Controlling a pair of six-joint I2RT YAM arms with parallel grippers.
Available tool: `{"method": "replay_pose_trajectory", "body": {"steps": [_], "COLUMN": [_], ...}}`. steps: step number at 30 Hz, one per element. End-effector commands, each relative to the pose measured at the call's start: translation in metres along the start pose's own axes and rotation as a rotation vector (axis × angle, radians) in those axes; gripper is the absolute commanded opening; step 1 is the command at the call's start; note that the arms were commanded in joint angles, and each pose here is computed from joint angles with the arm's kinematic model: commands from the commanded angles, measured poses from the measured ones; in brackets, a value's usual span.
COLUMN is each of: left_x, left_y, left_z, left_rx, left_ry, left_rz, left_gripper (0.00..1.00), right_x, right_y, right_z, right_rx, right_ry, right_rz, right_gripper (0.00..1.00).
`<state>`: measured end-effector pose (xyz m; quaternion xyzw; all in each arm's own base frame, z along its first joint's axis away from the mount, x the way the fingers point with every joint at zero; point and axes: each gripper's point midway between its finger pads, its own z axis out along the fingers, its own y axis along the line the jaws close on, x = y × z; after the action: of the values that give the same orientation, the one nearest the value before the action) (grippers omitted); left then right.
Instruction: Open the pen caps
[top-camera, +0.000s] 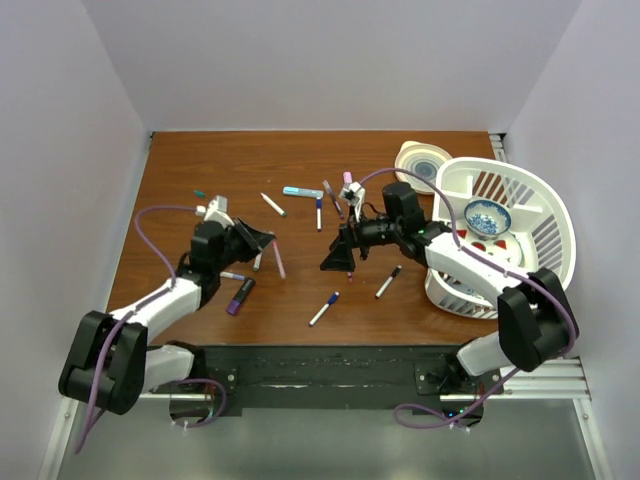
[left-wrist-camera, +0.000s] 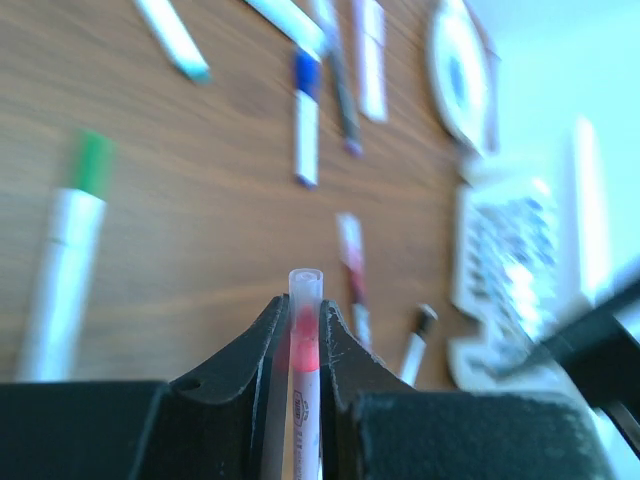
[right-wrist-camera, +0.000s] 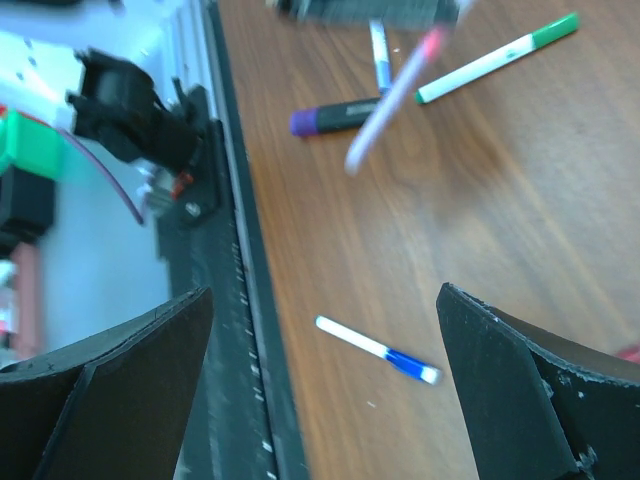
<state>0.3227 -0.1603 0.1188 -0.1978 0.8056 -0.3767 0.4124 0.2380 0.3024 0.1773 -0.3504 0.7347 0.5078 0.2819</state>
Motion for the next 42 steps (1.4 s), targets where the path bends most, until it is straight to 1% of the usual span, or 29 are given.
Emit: {"method": "replay_pose_trajectory", "body": {"steps": [1,2,3,5,6,12,13,15,16,17,19,20,23,24,25,26,27,28,29,30,32,34,38,42], "left_x": [-0.007,0.001,0.000,0.013,0.014,0.035,0.038,0.041,0.042,0.044,0.045,0.045,0.045,0.045,0.046,0.047,0.048,0.049,0.051,0.052,0.053,0.055,0.059,0.067], "left_y": [-0.084,-0.085,-0.092,-0.097,-0.101,-0.111,-0.111,-0.114,-0.114,-0.114,-0.116,-0.116,-0.116,-0.116,-0.116,-0.115,-0.114,-0.113,-0.114,-0.112,-0.112,-0.109,-0.107,-0.103], "left_z": [-0.022,-0.024,-0.026,-0.025,-0.026,-0.026,-0.024,-0.025,-0.024,-0.024,-0.025,-0.025,-0.027,-0.027,-0.027,-0.028,-0.028,-0.028,-0.028,-0.028,-0.027,-0.024,-0.015,-0.007], "left_rx": [0.393,0.406,0.438,0.457,0.476,0.528,0.526,0.535,0.533,0.535,0.543,0.544,0.552,0.556,0.554,0.556,0.554,0.552,0.554,0.549,0.546,0.522,0.471,0.407], "left_ry": [-0.086,-0.070,-0.082,-0.049,-0.051,-0.011,-0.004,0.001,0.003,0.004,0.005,0.004,0.000,0.000,0.002,0.004,0.010,0.014,0.020,0.024,0.028,0.046,0.083,0.120], "left_rz": [-0.019,-0.034,-0.034,-0.043,-0.043,-0.072,-0.074,-0.073,-0.074,-0.074,-0.074,-0.080,-0.082,-0.083,-0.087,-0.083,-0.083,-0.077,-0.072,-0.070,-0.065,-0.061,-0.048,-0.017], "left_gripper": [0.00,0.00,0.00,0.00,0.00,0.00,0.00,0.00,0.00,0.00,0.00,0.00,0.00,0.00,0.07,0.27,0.34,0.40,0.49,0.51,0.55,0.55,0.50,0.49], "right_x": [-0.010,-0.007,-0.004,0.002,0.004,0.011,0.009,0.008,0.008,0.008,0.009,0.010,0.013,0.012,0.013,0.012,0.009,0.011,0.011,0.010,0.014,0.013,0.014,0.013], "right_y": [-0.002,-0.002,-0.005,-0.004,-0.004,-0.005,-0.004,-0.001,0.000,0.000,0.001,0.002,0.006,0.009,0.009,0.008,0.009,0.008,0.006,0.005,0.003,0.003,0.003,0.002], "right_z": [0.022,0.027,0.031,0.040,0.042,0.052,0.053,0.053,0.054,0.055,0.056,0.057,0.060,0.060,0.060,0.059,0.059,0.058,0.057,0.057,0.056,0.055,0.056,0.055], "right_rx": [0.036,0.054,0.068,0.056,0.054,0.036,0.026,0.010,0.000,-0.007,-0.025,-0.032,-0.066,-0.083,-0.084,-0.082,-0.084,-0.069,-0.062,-0.057,-0.043,-0.040,-0.040,-0.037], "right_ry": [-0.070,-0.066,-0.061,-0.058,-0.059,-0.050,-0.058,-0.060,-0.066,-0.064,-0.064,-0.061,-0.040,-0.033,-0.026,-0.023,-0.024,-0.010,-0.005,-0.004,0.014,0.013,0.016,0.017], "right_rz": [0.160,0.182,0.223,0.249,0.262,0.266,0.258,0.261,0.259,0.265,0.281,0.286,0.295,0.287,0.285,0.274,0.230,0.227,0.209,0.167,0.161,0.156,0.151,0.147], "right_gripper": [0.98,0.99,0.99,0.98,0.98,0.95,0.93,0.86,0.81,0.69,0.54,0.34,0.10,0.00,0.00,0.00,0.00,0.00,0.00,0.00,0.00,0.00,0.00,0.00]}}
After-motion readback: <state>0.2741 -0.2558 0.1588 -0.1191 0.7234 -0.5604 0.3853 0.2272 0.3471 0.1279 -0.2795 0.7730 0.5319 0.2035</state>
